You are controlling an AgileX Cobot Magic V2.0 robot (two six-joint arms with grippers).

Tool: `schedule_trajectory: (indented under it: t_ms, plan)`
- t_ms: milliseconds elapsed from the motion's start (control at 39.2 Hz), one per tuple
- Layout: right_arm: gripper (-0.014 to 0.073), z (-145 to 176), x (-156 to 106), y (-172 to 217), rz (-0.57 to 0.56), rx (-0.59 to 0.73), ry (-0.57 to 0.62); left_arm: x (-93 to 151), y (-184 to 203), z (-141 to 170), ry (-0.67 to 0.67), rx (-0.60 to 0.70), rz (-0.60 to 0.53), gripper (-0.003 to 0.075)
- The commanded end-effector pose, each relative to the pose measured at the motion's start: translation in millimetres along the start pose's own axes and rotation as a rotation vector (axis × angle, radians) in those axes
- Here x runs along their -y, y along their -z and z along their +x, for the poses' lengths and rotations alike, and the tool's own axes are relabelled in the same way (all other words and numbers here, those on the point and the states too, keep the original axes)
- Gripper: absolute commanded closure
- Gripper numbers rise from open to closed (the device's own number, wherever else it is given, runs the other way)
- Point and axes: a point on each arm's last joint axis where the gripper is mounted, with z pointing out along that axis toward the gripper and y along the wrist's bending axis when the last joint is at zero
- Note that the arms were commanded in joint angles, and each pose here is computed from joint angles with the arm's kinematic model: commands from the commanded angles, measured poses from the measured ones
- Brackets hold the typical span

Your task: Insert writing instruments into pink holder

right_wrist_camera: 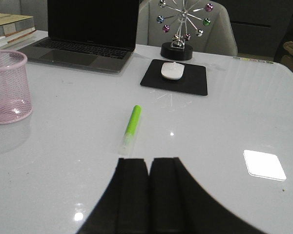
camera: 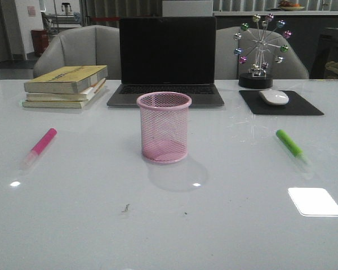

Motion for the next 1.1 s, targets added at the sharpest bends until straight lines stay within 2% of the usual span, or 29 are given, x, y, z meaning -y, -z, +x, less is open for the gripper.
schedule_trajectory:
  t_ms: [0, 1072]
  plan:
    - [0.0567, -8.2, 0.9, 1.8, 0.011, 0.103, 0.016, -0.4, 2.3, -7.7, 0.01, 0.108, -0.004, 0.0629]
    - [0.0567, -9.6, 1.0, 2.0, 0.013, 0.118, 0.016, -0.4, 2.2, -7.1, 0.034, 0.102, -0.003, 0.0629]
